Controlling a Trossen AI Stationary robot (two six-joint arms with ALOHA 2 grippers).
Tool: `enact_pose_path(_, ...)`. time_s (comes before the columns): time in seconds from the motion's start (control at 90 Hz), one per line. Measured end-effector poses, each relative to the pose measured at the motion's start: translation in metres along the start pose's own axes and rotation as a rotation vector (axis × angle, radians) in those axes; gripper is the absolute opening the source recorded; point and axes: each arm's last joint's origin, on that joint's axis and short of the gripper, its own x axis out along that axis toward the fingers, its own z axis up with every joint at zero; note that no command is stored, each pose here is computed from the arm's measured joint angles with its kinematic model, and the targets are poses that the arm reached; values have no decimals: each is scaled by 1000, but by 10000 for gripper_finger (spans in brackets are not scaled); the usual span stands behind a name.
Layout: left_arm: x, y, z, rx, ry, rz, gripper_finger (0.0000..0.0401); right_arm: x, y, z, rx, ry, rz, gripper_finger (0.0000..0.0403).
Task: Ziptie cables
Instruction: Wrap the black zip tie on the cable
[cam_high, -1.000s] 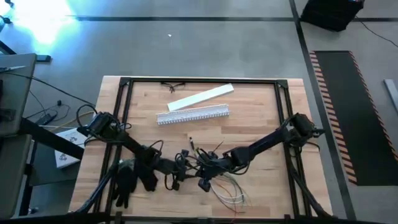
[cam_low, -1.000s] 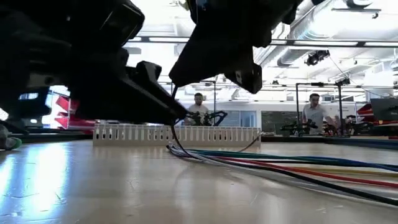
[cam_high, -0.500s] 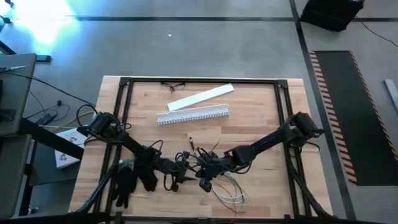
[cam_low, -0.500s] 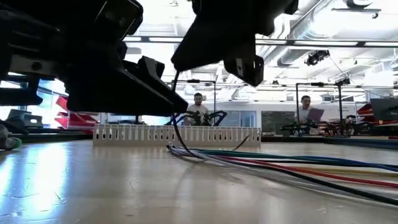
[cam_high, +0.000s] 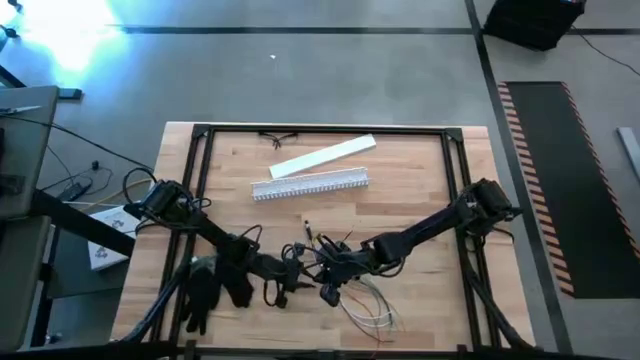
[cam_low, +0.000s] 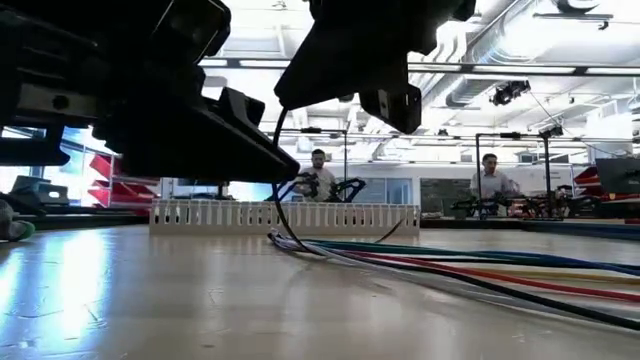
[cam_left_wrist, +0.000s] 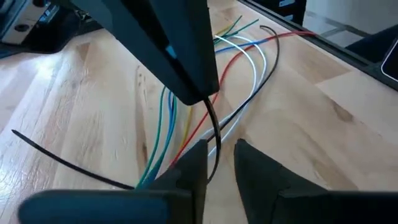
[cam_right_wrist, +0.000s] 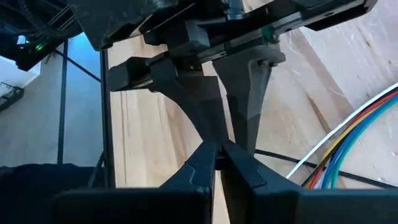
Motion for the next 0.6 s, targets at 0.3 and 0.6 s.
enact_pose_path(0.3, 0, 1, 1, -44, -12, -4, 1, 0, -1, 0, -15, -3, -24, 4)
enact_pose_path(0.6, 0, 1, 1, -73, -13, 5, 0, -24, 8, 14, -146, -89, 5, 86)
